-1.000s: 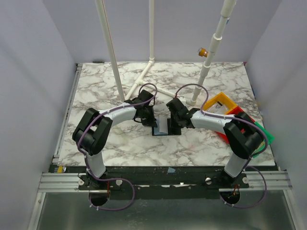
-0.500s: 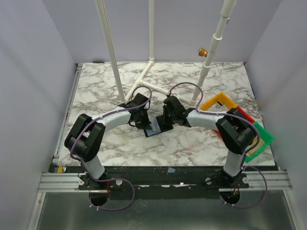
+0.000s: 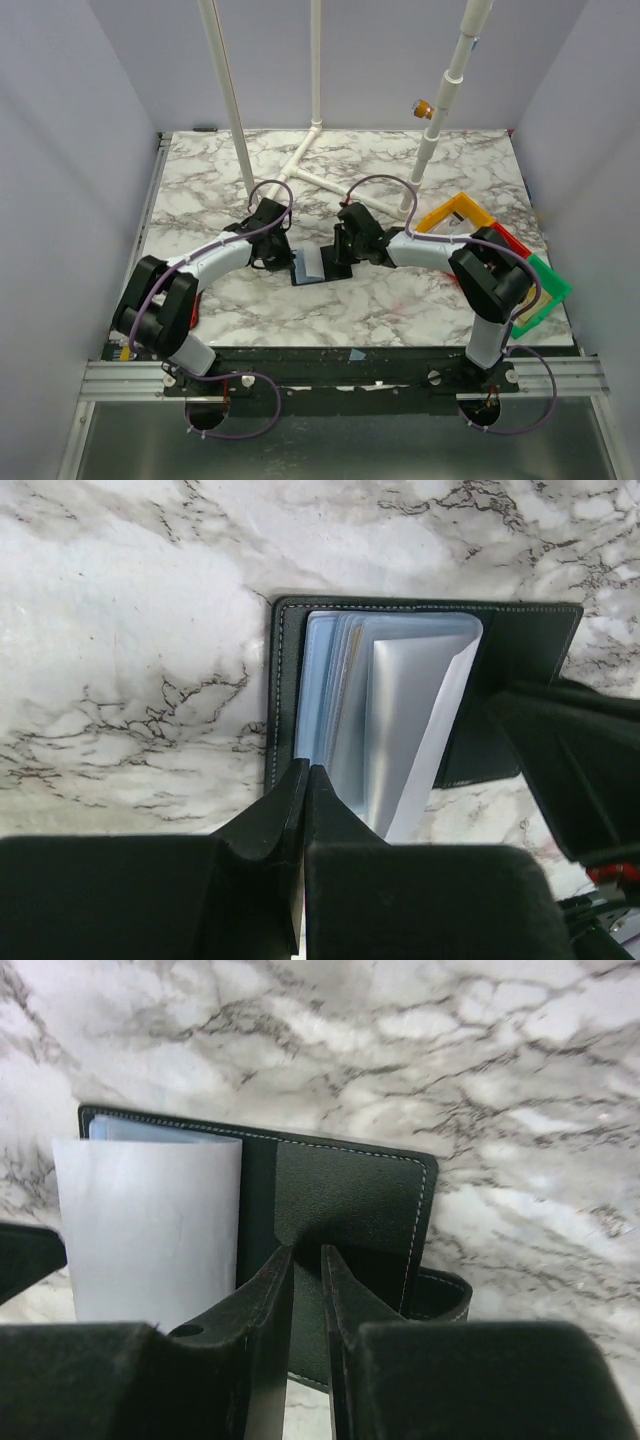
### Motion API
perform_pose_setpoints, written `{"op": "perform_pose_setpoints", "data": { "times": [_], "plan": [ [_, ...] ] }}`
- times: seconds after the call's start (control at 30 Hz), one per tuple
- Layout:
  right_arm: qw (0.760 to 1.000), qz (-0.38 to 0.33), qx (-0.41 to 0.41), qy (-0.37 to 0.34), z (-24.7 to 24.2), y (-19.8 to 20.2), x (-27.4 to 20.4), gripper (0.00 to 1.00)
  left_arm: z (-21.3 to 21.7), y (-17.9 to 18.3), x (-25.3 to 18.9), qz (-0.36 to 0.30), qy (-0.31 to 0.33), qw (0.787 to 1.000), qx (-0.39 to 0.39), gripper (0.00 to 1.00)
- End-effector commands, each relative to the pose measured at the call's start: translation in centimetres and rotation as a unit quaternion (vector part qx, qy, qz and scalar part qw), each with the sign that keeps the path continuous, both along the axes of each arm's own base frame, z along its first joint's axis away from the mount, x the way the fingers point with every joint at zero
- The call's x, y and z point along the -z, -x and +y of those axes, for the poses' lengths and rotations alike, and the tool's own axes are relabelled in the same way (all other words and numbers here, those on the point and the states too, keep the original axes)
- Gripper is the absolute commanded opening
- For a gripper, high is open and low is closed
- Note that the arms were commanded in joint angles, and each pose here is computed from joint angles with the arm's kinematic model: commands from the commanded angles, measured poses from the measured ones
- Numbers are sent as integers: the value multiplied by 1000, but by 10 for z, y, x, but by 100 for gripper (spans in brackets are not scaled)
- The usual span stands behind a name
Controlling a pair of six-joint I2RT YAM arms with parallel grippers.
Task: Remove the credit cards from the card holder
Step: Remove the credit card from the card holder.
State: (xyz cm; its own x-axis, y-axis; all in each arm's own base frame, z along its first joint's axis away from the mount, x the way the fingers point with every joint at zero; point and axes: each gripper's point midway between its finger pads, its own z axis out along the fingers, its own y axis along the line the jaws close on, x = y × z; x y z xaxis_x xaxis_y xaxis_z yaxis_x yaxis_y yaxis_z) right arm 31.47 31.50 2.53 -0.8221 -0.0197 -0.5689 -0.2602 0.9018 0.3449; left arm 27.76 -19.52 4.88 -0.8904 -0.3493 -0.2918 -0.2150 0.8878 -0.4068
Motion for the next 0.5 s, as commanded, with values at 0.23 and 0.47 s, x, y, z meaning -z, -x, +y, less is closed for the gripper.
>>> {"op": "perform_pose_setpoints", "data": {
  "times": [0.23, 0.47],
  "plan": [
    [999, 2, -13, 30, -2, 20, -20, 35, 6, 4, 28, 23, -7, 1000, -14, 0],
    [998, -25, -30, 50, 26, 27, -33, 52, 9, 11, 30, 20, 2, 1000, -16, 0]
  ]
}}
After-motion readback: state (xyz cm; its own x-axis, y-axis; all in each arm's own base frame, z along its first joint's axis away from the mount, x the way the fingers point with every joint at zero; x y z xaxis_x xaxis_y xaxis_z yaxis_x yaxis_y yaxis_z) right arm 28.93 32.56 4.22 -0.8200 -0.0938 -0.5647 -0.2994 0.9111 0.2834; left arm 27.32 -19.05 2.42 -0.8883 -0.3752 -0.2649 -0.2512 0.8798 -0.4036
